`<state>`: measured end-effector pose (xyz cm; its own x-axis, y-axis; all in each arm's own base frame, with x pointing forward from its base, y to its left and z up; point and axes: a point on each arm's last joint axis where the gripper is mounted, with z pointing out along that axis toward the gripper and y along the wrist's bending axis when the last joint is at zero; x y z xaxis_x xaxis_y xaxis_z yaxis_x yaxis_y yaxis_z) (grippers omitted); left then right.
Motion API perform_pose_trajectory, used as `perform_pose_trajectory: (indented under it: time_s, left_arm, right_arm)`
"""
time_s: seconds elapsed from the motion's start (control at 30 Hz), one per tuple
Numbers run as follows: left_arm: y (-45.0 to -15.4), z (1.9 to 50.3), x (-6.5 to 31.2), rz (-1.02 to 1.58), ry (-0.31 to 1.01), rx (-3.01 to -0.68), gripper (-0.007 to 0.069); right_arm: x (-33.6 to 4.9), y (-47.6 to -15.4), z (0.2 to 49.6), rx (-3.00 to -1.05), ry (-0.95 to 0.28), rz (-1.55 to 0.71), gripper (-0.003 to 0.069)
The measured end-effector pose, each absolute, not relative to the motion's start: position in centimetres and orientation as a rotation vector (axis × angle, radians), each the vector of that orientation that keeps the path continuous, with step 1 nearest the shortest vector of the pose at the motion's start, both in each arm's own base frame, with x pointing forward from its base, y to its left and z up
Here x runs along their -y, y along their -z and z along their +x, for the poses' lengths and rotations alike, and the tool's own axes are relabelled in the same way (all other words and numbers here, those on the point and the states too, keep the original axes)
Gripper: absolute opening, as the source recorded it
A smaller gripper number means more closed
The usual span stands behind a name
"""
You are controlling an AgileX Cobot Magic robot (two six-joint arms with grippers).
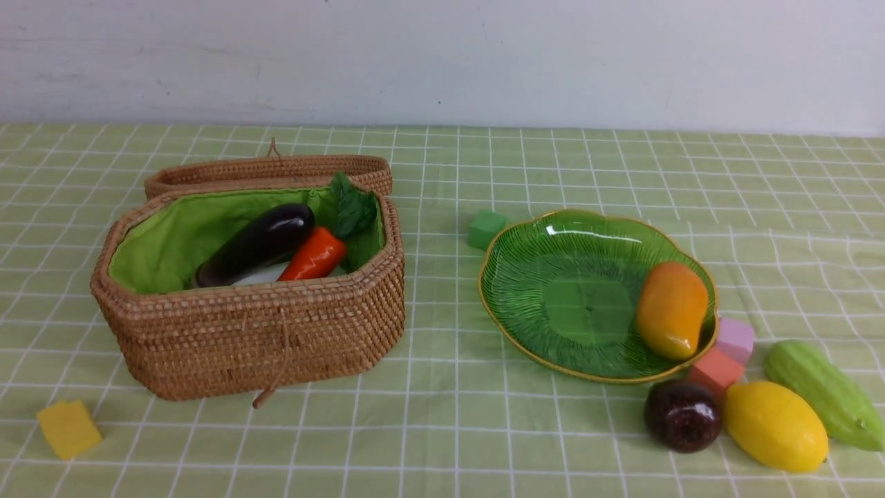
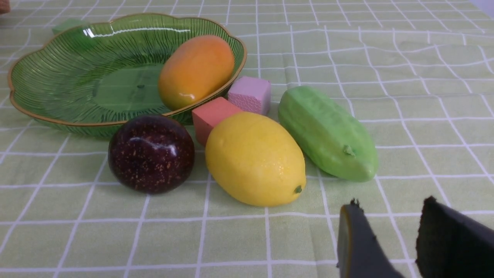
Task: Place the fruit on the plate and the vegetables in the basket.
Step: Use the right arm to grab a mangosteen and put it into the right plate
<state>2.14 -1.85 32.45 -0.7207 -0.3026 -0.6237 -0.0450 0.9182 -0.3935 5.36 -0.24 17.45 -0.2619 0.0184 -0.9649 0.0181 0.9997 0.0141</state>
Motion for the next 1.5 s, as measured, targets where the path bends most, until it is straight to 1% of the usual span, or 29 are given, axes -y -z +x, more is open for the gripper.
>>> perform_pose_trajectory:
  time_s: [0.1,0.17,0.23,0.27,0.3,0.4,0.47,0.53,0.57,0.63,0.73,0.8,0.87,1.07,1.5]
  left_arm:
    - [-32.5,2.4,1.3,-0.251,0.386,-2.315,-0.0013]
    - [-32.7,3.2,0.8,-0.25,0.315,-2.223,-0.0013]
    - [-32.5,3.9,0.6,-0.245,0.282,-2.168,-0.0013]
    - [-32.4,4.7,0.3,-0.226,0.245,-2.057,-0.0013]
    - [-32.1,5.0,0.3,-0.216,0.236,-2.011,-0.0013]
    - [-31.5,5.1,0.2,-0.177,0.24,-1.816,-0.0013]
    - [-30.0,5.0,0.3,-0.153,0.252,-1.706,-0.0013]
    - [-28.9,5.0,0.3,-0.136,0.251,-1.665,-0.0013]
    - [-27.2,4.7,0.3,-0.123,0.254,-1.62,-0.0013]
    - [-24.5,4.7,0.3,-0.12,0.253,-1.627,-0.0013]
    - [-20.5,5.2,0.4,-0.122,0.24,-1.72,-0.0013]
    - [-18.3,5.4,0.4,-0.128,0.229,-1.795,-0.0013]
    - [-17.2,5.3,0.3,-0.138,0.216,-1.876,-0.0013]
    - [-16.8,5.2,0.3,-0.131,0.194,-1.906,-0.0013]
    - [-16.8,5.2,0.2,-0.128,0.19,-1.908,-0.0005]
  right_arm:
    - [0.2,-17.5,5.4,-1.836,0.0,0.026,0.0242]
    - [0.2,-17.5,5.4,-1.836,0.0,0.026,0.0242]
    - [0.2,-17.5,5.4,-1.836,0.0,0.026,0.0242]
    - [0.2,-17.5,5.4,-1.836,0.0,0.026,0.0242]
    - [0.2,-17.5,5.4,-1.836,0.0,0.026,0.0242]
    - [0.2,-17.5,5.4,-1.836,0.0,0.026,0.0242]
    - [0.2,-17.5,5.4,-1.836,0.0,0.026,0.0242]
    - [0.2,-17.5,5.4,-1.836,0.0,0.026,0.0242]
    - [0.2,-17.5,5.4,-1.836,0.0,0.026,0.0242]
    - [0.2,-17.5,5.4,-1.836,0.0,0.026,0.0242]
    - [0.2,-17.4,5.4,-1.837,0.0,0.027,0.0242]
    - [0.2,-17.4,5.4,-1.837,0.0,0.027,0.0242]
    - [0.2,-17.4,5.4,-1.837,0.0,0.027,0.0242]
    - [0.2,-17.4,5.4,-1.837,0.0,0.027,0.0242]
    - [0.2,-17.5,5.4,-1.831,0.003,0.023,0.0242]
